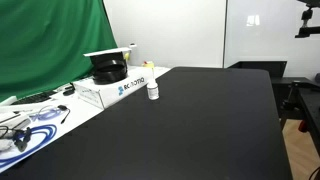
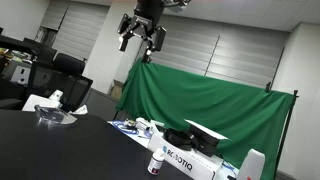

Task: Move the white bottle forward.

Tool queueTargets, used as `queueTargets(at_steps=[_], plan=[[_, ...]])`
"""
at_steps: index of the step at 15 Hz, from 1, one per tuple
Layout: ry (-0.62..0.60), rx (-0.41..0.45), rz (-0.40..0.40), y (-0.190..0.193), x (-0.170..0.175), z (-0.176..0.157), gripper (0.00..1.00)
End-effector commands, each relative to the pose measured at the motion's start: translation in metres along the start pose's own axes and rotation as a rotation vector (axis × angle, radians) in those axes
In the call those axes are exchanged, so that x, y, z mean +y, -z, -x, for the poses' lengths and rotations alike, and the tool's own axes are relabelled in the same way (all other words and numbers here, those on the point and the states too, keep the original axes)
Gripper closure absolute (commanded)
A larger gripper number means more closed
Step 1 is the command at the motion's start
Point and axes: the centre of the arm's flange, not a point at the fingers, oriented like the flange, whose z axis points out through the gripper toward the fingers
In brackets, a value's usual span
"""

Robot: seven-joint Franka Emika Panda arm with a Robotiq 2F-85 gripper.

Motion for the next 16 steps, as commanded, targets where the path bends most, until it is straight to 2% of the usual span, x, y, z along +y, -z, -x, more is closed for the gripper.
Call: queueTargets(at_steps=[1, 8, 11, 16], plan=[[0.0, 0.0, 0.0, 0.0, 0.0, 0.0, 0.0], [0.0, 0.0, 0.0, 0.0, 0.0, 0.0, 0.0], [0.04, -0.026, 0.015, -0.018, 0.02, -0.039, 0.0], [0.103, -0.049, 0.039, -0.055, 0.046, -0.122, 0.0]])
